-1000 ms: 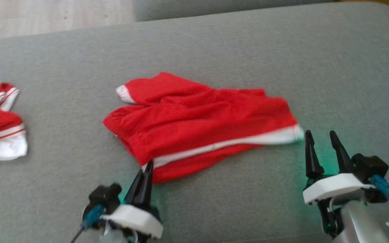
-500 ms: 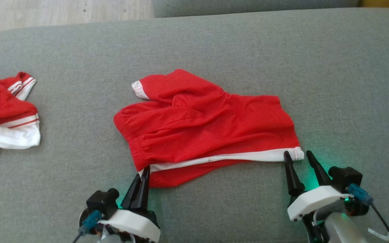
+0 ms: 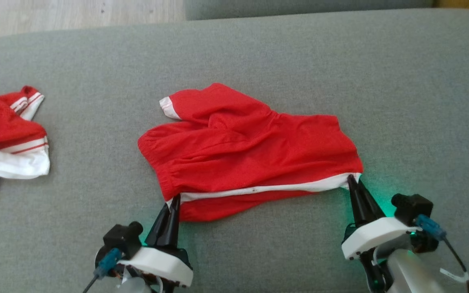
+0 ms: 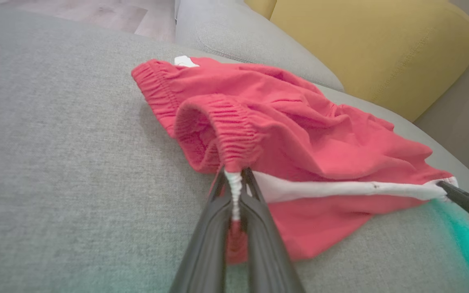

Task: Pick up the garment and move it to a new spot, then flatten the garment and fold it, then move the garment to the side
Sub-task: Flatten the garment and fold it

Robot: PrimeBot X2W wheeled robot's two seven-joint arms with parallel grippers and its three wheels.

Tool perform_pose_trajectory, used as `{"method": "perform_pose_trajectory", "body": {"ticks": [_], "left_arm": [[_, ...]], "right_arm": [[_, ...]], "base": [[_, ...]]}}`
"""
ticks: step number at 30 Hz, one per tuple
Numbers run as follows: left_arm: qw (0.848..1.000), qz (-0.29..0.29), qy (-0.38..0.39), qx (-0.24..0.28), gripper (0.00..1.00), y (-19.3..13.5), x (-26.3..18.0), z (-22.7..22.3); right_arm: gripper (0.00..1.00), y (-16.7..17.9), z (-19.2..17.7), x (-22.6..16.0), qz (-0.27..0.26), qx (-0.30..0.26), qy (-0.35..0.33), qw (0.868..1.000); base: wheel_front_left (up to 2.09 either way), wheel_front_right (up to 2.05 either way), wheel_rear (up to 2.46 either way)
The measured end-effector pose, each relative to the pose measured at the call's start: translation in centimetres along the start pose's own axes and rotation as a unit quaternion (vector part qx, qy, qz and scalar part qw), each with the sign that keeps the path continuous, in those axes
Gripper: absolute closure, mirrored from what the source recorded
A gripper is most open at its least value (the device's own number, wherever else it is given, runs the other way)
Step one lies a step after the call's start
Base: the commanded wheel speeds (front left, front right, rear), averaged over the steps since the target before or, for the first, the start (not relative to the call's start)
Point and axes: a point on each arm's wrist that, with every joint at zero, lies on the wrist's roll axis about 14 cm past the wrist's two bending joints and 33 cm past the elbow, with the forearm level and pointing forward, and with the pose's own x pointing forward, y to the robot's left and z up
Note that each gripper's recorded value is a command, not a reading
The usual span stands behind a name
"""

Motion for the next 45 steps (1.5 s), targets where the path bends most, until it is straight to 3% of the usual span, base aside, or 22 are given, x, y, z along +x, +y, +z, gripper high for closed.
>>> {"method": "perform_pose_trajectory", "body": {"ticks": [7,12,16,19,20,23,25,33,35,38,42,45], "left_arm": [[0.998,-0.015,-0.062,0.023,1.0,-0.9,-0.3,4.1],[0.982,-0.059,-0.146,0.102,1.0,-2.8,-0.7,10.7],[0.947,-0.103,-0.25,0.175,1.0,-5.4,-0.8,19.9],[0.907,-0.151,-0.315,0.237,1.0,-9.1,-1.5,25.8],[0.885,-0.176,-0.348,0.255,1.0,-11.3,-2.0,28.8],[0.869,-0.193,-0.379,0.253,1.0,-12.8,-2.3,32.0],[0.871,-0.194,-0.37,0.259,1.0,-12.7,-1.6,32.8],[0.919,-0.167,-0.285,0.217,1.0,-8.9,6.0,30.5],[0.921,-0.162,-0.284,0.213,1.0,-8.2,8.0,30.3],[0.913,-0.162,-0.302,0.224,1.0,-8.3,10.6,31.4],[0.903,-0.169,-0.344,0.194,1.0,-9.5,12.5,34.3],[0.913,-0.17,-0.328,0.174,1.0,-9.4,13.5,32.5]], "right_arm": [[1.0,0.8,4.5,-0.8,0.007,0.019,-0.075,0.997],[1.0,2.8,10.5,-2.0,0.039,0.027,-0.164,0.985],[1.0,5.0,18.5,-3.0,0.078,0.028,-0.267,0.96],[1.0,5.6,25.1,-4.6,0.1,0.009,-0.345,0.933],[1.0,5.7,28.5,-5.6,0.108,-0.001,-0.383,0.918],[1.0,5.8,31.6,-6.2,0.117,-0.024,-0.41,0.904],[1.0,5.9,33.0,-6.0,0.12,-0.034,-0.414,0.901],[1.0,4.6,35.4,-0.1,0.1,-0.057,-0.389,0.914],[1.0,4.1,36.0,1.8,0.089,-0.07,-0.39,0.914],[1.0,3.8,38.1,3.9,0.079,-0.07,-0.407,0.907],[1.0,2.7,40.4,5.3,0.064,-0.066,-0.43,0.898],[1.0,1.5,38.5,6.0,0.05,-0.061,-0.411,0.908]], "base": [[0.0,0.0,0.0],[0.0,0.0,0.0],[0.0,0.0,0.0],[0.0,0.0,0.0],[0.0,0.0,0.0],[0.0,0.0,0.0],[0.0,0.0,0.0],[0.0,0.0,0.0],[0.0,0.0,0.0],[0.0,0.0,0.0],[0.0,0.0,0.0],[0.0,0.0,0.0]]}}
